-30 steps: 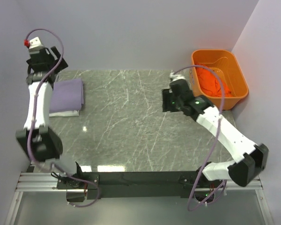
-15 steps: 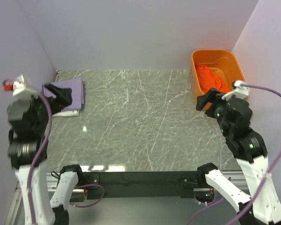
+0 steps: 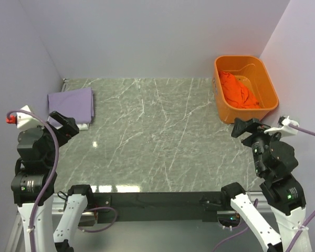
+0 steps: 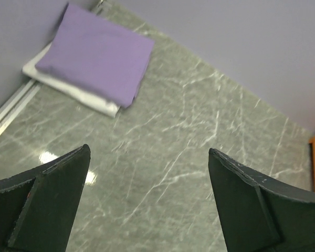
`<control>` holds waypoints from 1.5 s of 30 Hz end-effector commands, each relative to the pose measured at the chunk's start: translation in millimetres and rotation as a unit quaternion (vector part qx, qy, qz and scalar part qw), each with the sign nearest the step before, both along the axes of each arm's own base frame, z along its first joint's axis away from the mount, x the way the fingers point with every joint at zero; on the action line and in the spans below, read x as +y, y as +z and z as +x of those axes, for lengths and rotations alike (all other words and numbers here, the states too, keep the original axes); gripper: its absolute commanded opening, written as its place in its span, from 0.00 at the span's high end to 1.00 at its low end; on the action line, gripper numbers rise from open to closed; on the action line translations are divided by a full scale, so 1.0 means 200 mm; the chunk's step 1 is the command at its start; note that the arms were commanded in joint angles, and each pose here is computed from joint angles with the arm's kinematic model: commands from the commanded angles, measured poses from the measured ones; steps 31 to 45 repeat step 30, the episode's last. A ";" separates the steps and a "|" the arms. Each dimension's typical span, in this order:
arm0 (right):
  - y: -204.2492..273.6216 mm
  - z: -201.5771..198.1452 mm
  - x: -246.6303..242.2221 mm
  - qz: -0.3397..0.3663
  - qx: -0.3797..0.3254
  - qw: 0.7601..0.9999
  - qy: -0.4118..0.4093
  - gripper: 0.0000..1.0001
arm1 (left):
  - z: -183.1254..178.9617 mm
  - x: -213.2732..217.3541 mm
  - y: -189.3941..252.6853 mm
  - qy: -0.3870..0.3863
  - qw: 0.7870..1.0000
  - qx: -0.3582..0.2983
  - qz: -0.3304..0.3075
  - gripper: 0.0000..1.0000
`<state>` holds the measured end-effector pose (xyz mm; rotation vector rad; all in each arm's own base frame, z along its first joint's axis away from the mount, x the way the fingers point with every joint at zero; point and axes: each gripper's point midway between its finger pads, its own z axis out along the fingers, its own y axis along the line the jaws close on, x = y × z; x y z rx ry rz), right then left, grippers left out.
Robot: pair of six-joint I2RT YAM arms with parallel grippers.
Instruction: Fold and stack the t-shirts
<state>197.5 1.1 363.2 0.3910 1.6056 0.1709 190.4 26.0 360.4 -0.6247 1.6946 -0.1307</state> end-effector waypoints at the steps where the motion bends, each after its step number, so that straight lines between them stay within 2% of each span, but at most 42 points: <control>1: 0.09 -0.02 -0.04 0.003 -0.057 0.998 -0.017 0.07 | 0.01 0.00 -0.03 0.002 1.000 -0.003 -0.008 0.00; 6: 0.08 -0.05 -0.06 0.001 -0.077 0.997 -0.022 0.07 | 0.06 0.00 -0.07 -0.002 1.000 0.011 -0.003 0.01; 11: 0.06 -0.04 -0.06 -0.008 -0.078 0.997 -0.019 0.07 | 0.11 -0.03 -0.05 -0.018 1.000 -0.004 -0.011 0.01; 18: 0.05 -0.03 -0.06 -0.010 -0.085 0.996 -0.018 0.06 | 0.11 0.00 -0.08 0.003 1.000 -0.001 -0.017 0.00; 45: 0.04 -0.02 -0.05 -0.014 -0.086 0.996 -0.014 0.06 | 0.13 0.00 -0.11 0.003 1.000 -0.001 -0.011 0.00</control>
